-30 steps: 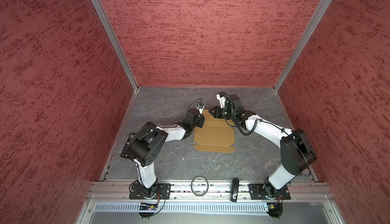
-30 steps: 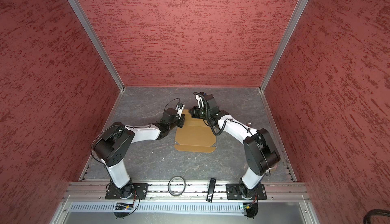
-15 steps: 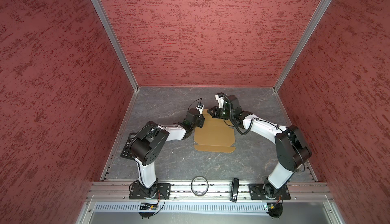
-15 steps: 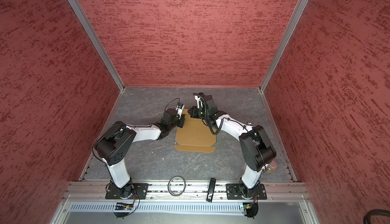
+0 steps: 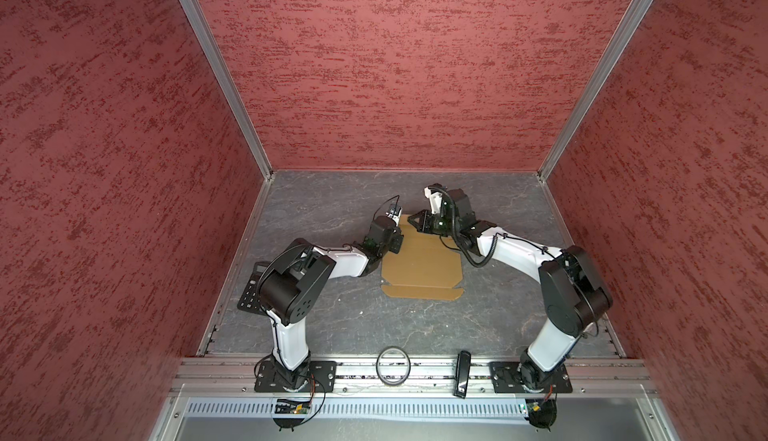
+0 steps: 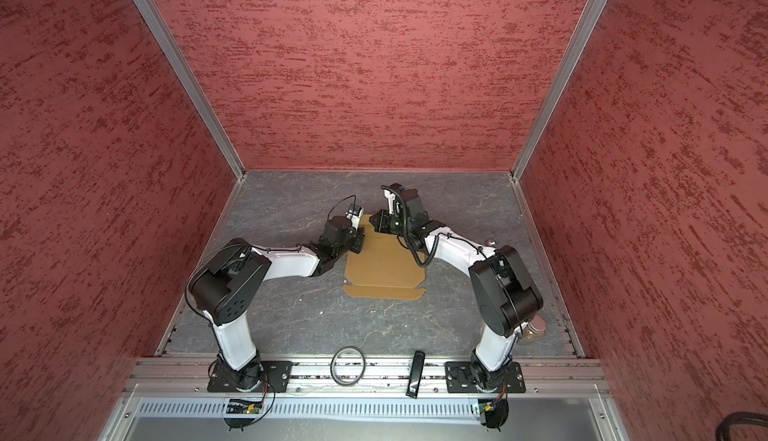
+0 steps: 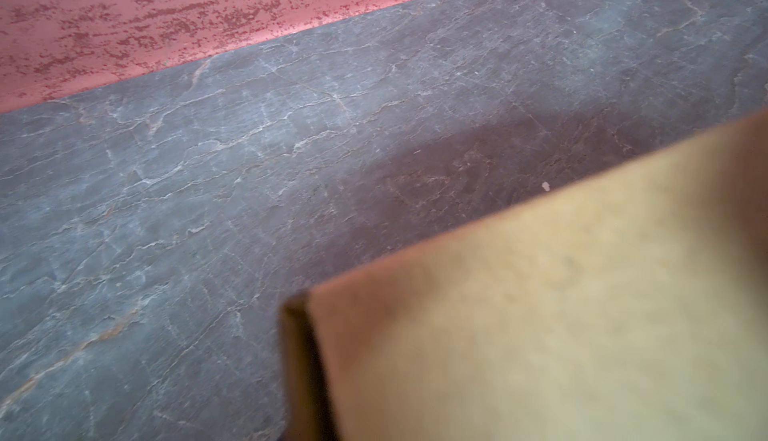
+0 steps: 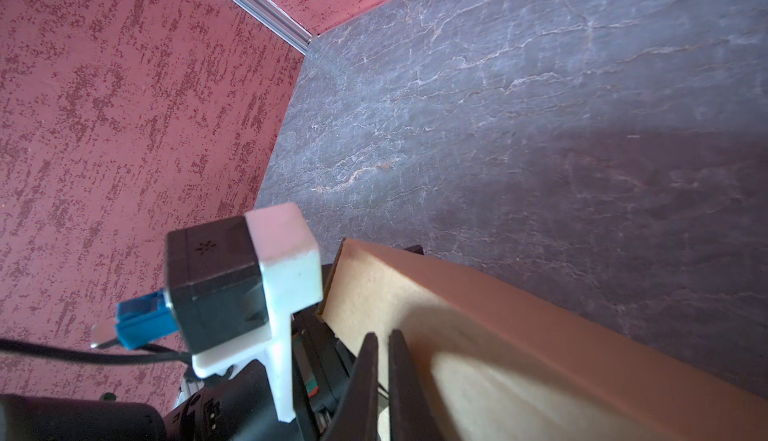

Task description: Fold the paper box

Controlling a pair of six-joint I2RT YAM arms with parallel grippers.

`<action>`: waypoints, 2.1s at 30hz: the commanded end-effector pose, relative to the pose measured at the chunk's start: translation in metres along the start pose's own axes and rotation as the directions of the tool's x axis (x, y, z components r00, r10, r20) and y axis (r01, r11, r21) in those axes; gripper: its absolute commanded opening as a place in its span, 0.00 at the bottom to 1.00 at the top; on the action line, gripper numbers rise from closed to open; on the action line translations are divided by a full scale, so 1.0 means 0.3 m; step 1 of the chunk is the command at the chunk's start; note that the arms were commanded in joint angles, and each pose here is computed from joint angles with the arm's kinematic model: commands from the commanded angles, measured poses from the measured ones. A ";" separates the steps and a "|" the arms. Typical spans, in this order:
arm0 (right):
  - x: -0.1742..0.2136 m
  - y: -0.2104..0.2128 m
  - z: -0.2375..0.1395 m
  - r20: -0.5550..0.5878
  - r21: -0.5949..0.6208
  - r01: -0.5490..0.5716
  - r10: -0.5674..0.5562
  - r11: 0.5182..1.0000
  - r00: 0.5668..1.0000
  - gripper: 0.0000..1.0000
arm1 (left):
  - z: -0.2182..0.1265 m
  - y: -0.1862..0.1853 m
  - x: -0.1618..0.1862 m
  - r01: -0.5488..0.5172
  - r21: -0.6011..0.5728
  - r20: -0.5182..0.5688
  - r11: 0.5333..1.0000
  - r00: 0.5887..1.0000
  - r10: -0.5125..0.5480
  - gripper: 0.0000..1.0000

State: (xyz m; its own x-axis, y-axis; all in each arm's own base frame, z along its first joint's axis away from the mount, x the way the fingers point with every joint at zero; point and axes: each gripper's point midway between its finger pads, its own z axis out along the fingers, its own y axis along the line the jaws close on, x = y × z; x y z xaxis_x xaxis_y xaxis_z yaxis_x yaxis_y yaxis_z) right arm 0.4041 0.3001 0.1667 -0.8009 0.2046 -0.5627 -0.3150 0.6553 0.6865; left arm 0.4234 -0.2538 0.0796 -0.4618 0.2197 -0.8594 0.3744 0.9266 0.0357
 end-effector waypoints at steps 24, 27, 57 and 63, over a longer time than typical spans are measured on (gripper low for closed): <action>0.041 -0.035 0.021 -0.017 0.026 -0.043 0.044 0.999 0.999 0.09 | 0.059 0.067 0.042 0.030 -0.127 -0.004 0.991 1.000 -0.031 0.00; 0.037 -0.034 0.022 -0.009 0.029 -0.057 0.057 0.998 0.998 0.09 | 0.060 0.070 0.039 0.029 -0.131 0.000 0.991 1.000 -0.030 0.00; -0.054 -0.004 0.109 0.031 0.017 0.066 -0.066 0.998 0.997 0.16 | 0.043 0.040 0.059 0.057 -0.016 -0.004 0.998 0.998 -0.058 0.00; -0.025 -0.038 0.140 0.003 0.028 0.048 -0.048 0.998 0.999 0.15 | 0.044 0.051 0.046 0.066 -0.020 0.001 0.998 0.998 -0.066 0.00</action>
State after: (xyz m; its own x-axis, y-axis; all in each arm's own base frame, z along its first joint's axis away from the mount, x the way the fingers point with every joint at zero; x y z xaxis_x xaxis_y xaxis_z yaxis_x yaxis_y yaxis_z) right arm 0.4360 0.3221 0.1682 -0.7549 0.2024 -0.6239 -0.3712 0.6524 0.6608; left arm 0.4365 -0.2405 0.0640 -0.4721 0.1569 -0.8675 0.3110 0.9504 0.0027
